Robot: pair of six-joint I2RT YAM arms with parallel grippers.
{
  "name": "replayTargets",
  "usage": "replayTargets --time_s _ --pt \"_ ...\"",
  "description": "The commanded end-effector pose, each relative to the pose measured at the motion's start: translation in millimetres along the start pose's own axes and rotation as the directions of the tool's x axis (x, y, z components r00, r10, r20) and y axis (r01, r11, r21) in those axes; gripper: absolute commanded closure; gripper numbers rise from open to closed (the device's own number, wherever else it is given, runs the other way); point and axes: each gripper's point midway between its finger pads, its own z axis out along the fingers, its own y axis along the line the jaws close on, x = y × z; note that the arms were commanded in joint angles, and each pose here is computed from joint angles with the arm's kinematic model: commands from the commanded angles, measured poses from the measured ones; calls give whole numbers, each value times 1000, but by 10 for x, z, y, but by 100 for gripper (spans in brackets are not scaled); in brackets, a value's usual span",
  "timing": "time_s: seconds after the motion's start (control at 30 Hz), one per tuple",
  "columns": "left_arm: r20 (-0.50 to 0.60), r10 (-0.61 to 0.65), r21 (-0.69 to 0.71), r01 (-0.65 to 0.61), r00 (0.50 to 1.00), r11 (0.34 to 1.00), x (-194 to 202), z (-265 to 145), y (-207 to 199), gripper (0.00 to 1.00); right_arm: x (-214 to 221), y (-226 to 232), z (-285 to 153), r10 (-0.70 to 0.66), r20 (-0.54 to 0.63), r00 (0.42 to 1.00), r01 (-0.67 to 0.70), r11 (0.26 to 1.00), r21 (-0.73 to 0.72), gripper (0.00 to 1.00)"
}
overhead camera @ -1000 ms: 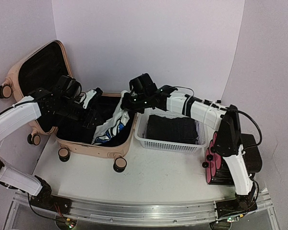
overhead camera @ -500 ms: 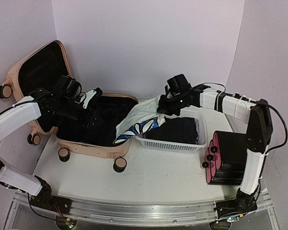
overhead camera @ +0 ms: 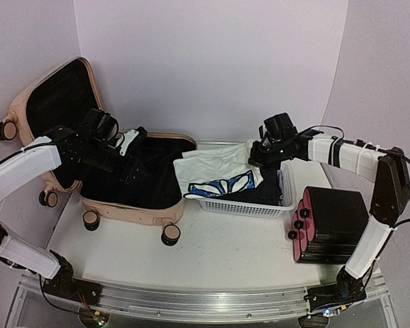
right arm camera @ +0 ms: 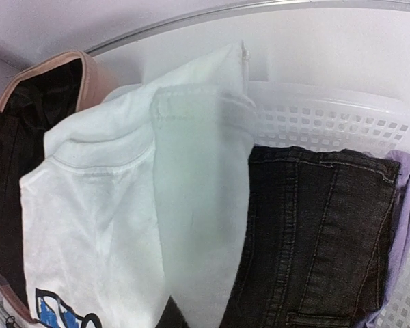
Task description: Open, take out, and arrange the luggage
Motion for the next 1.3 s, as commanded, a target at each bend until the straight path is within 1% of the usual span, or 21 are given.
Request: replayTargets --time_s 0.0,0.1,0.2,0.33,0.47,0.57,0.7,0.9,1.03,1.27 --pt "71 13 10 -14 997 1000 -220 -174 -68 45 -344 -11 -135 -28 177 984 29 1000 -2 100" --pt "71 12 10 -12 997 1000 -211 -194 -70 45 -323 -112 -109 -35 211 977 30 999 30 100" --pt "73 11 4 -11 997 1000 -195 -225 -68 45 -327 -261 -180 -42 261 965 20 996 88 100" --pt "70 7 -1 -7 998 1000 -166 -223 -59 45 -282 -459 -216 -59 296 953 11 987 161 100" --pt "66 4 2 -4 998 1000 -163 -226 -65 45 -193 -622 -248 -47 337 940 -21 981 194 100" --pt "71 5 -4 -5 997 1000 -169 -247 -60 45 -191 -683 -259 -66 361 930 -14 976 216 100" --pt "68 3 1 -3 998 1000 -169 -243 -67 45 -173 -686 -196 -74 371 926 -5 978 206 100" --pt "66 1 3 -1 998 1000 -141 -253 -72 46 -118 -770 -235 -81 378 922 -8 973 229 100" --pt "66 0 5 -1 998 1000 -130 -256 -78 46 -75 -816 -260 -60 381 923 -33 972 233 100" --pt "67 2 10 -2 998 1000 -139 -259 -87 46 1 -915 -313 -51 356 933 -54 959 278 100"
